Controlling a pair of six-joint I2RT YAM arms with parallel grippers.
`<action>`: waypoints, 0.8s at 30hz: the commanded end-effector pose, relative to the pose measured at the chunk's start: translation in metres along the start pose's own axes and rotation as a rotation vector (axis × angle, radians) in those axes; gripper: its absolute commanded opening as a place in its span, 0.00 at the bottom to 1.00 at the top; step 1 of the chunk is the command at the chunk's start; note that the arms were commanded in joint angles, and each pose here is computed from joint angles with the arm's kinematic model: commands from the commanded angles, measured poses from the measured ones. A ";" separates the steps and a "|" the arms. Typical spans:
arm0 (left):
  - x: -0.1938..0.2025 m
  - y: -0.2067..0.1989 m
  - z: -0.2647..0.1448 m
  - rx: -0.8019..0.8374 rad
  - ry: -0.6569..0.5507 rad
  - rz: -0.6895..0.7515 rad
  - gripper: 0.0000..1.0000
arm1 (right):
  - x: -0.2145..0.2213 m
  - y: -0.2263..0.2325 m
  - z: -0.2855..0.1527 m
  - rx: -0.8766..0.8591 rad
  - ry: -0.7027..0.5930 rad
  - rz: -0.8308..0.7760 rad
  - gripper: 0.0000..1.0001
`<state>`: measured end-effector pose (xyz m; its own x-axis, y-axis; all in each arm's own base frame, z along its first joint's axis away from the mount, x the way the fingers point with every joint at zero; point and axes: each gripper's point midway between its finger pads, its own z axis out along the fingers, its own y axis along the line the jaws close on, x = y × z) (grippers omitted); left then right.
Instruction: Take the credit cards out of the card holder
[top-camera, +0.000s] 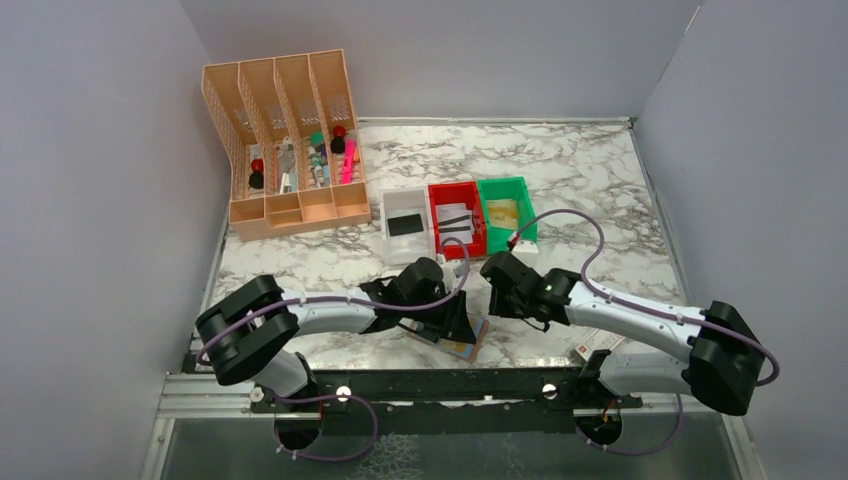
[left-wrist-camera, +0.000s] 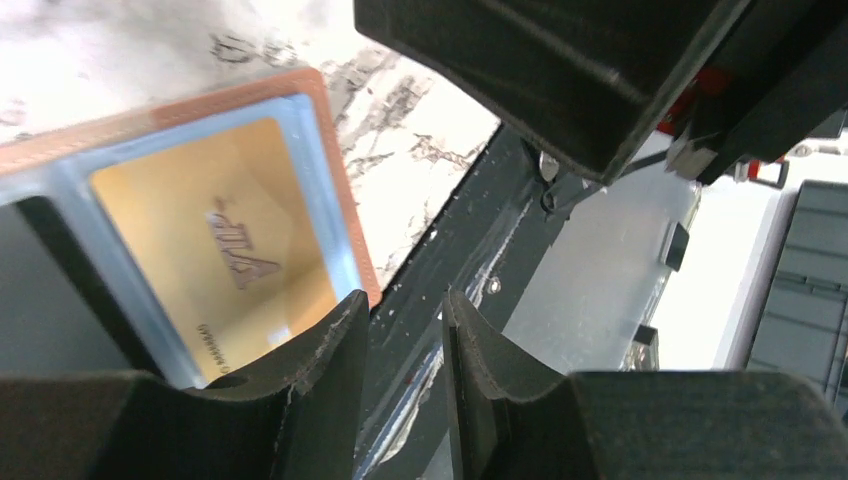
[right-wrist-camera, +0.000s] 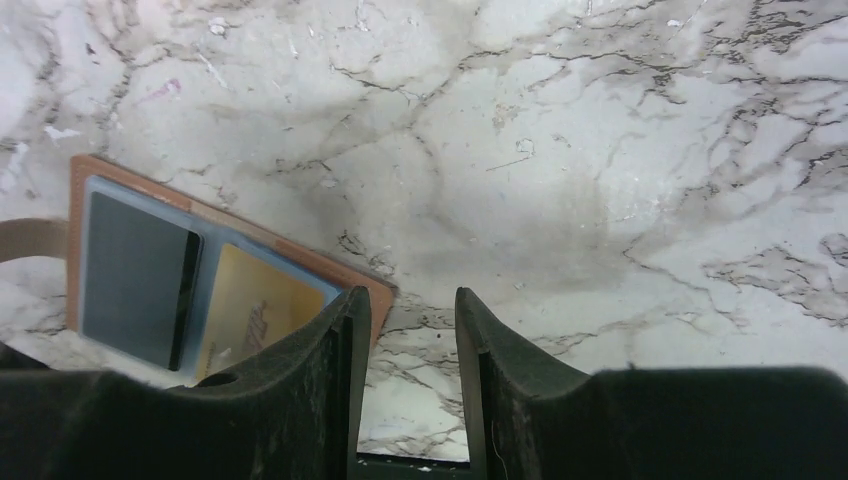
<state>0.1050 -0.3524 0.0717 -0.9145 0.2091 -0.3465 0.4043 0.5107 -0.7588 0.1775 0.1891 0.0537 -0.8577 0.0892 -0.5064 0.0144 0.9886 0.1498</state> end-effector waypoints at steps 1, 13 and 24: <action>-0.007 -0.019 0.001 0.037 -0.019 0.066 0.37 | -0.012 -0.006 -0.010 0.007 -0.066 0.065 0.42; -0.037 0.070 -0.062 -0.396 -0.236 -0.079 0.41 | 0.033 0.109 -0.031 -0.675 0.172 -0.027 0.41; -0.029 0.088 -0.053 -0.410 -0.163 -0.075 0.42 | 0.055 0.123 0.004 -0.695 0.270 0.010 0.41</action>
<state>0.1667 -0.2717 0.0526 -0.9112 0.0088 -0.4119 0.2514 0.8041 -0.5387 0.1297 0.2986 0.0346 -0.9567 -0.0255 -0.2899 -0.2151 0.7330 0.6453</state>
